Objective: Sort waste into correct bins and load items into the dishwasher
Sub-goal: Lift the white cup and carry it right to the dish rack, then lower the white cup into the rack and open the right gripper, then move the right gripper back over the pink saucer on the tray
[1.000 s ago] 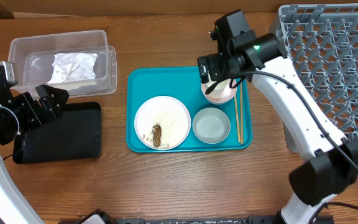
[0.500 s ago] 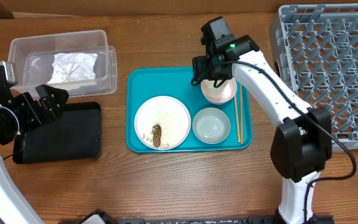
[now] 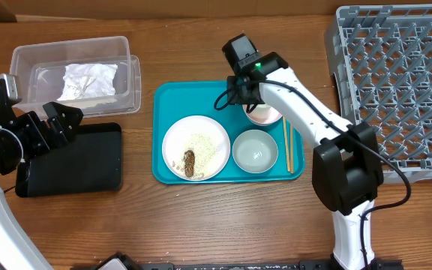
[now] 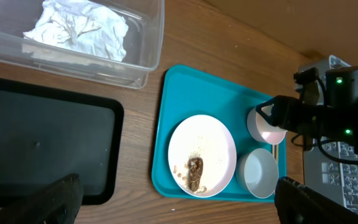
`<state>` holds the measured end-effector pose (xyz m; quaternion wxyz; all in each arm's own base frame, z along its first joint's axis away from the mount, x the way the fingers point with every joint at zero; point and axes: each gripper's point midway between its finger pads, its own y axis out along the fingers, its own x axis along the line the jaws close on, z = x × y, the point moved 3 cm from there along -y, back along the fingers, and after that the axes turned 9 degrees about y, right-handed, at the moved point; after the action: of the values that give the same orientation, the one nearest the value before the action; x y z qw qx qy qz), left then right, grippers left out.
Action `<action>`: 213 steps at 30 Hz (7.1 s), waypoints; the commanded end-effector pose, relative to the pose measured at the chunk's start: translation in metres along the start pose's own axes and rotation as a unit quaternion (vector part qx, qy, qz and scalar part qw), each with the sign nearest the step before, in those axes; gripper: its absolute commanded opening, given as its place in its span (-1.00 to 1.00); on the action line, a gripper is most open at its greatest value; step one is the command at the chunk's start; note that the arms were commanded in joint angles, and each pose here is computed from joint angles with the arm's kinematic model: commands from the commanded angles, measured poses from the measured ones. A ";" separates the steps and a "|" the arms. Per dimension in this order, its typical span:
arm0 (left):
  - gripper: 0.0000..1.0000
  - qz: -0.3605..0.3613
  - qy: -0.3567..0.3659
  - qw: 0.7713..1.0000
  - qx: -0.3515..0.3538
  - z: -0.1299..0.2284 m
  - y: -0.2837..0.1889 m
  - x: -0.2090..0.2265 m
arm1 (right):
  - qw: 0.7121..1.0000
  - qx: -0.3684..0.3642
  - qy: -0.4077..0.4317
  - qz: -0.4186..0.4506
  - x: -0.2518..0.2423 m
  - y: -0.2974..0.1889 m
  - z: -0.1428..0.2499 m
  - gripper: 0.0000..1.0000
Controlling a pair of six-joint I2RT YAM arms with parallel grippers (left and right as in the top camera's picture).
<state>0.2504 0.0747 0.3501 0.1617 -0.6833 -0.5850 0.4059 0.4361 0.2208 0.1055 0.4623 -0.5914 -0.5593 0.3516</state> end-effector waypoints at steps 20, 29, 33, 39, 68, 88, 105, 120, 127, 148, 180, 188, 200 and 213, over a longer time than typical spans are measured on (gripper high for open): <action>1.00 -0.003 0.009 1.000 -0.003 -0.001 -0.002 0.001 | 1.000 0.006 0.019 0.005 0.003 -0.010 0.001 -0.91; 1.00 -0.003 0.009 1.000 -0.003 -0.001 -0.002 0.001 | 0.999 -0.016 0.027 0.004 0.000 -0.060 -0.029 -0.92; 1.00 -0.003 0.009 1.000 -0.003 -0.001 -0.002 0.001 | 0.999 -0.037 0.040 -0.004 -0.009 -0.102 -0.051 -0.93; 1.00 -0.003 0.009 1.000 -0.003 -0.001 -0.002 0.001 | 0.995 -0.087 0.054 -0.007 -0.057 -0.166 -0.092 -0.93; 1.00 -0.003 0.009 1.000 -0.003 -0.001 -0.002 0.001 | 0.857 -0.288 0.410 -0.121 -0.541 -0.212 -0.140 -0.92; 1.00 -0.003 0.009 1.000 -0.003 -0.001 -0.002 0.001 | 0.833 -0.359 0.323 -0.268 -0.575 -0.129 -0.106 -0.92; 1.00 -0.003 0.009 1.000 -0.003 -0.001 -0.002 0.001 | 0.836 -0.339 0.348 -0.254 -0.595 -0.082 -0.091 -0.92; 1.00 -0.003 0.009 1.000 -0.003 -0.001 -0.002 0.001 | 0.826 -0.338 0.381 -0.240 -0.619 -0.086 -0.070 -0.52; 1.00 -0.003 0.009 1.000 -0.003 -0.001 -0.002 0.001 | 0.804 -0.345 0.423 -0.236 -0.639 -0.106 -0.056 -0.62; 1.00 -0.003 0.009 1.000 -0.003 -0.001 -0.002 0.001 | 0.767 -0.377 0.477 -0.206 -0.644 -0.194 -0.044 -0.63; 1.00 -0.003 0.009 1.000 -0.003 -0.001 -0.002 0.001 | 0.863 -0.241 0.415 0.161 -0.590 -0.068 -0.078 -0.92; 0.99 -0.003 0.009 1.000 -0.003 -0.001 -0.002 0.001 | 0.841 -0.225 0.432 0.235 -0.606 -0.075 -0.063 -0.92; 1.00 -0.003 0.009 1.000 -0.003 -0.001 -0.002 0.001 | 0.786 -0.236 0.491 0.291 -0.619 -0.135 -0.053 -0.92; 1.00 -0.003 0.009 1.000 -0.003 -0.001 -0.002 0.001 | 0.803 -0.247 0.503 0.204 -0.593 -0.152 -0.064 -0.92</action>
<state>0.2503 0.0747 0.3502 0.1617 -0.6833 -0.5850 0.4059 0.3570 -0.3913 0.1664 0.4452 -0.8863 -0.1274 -0.0100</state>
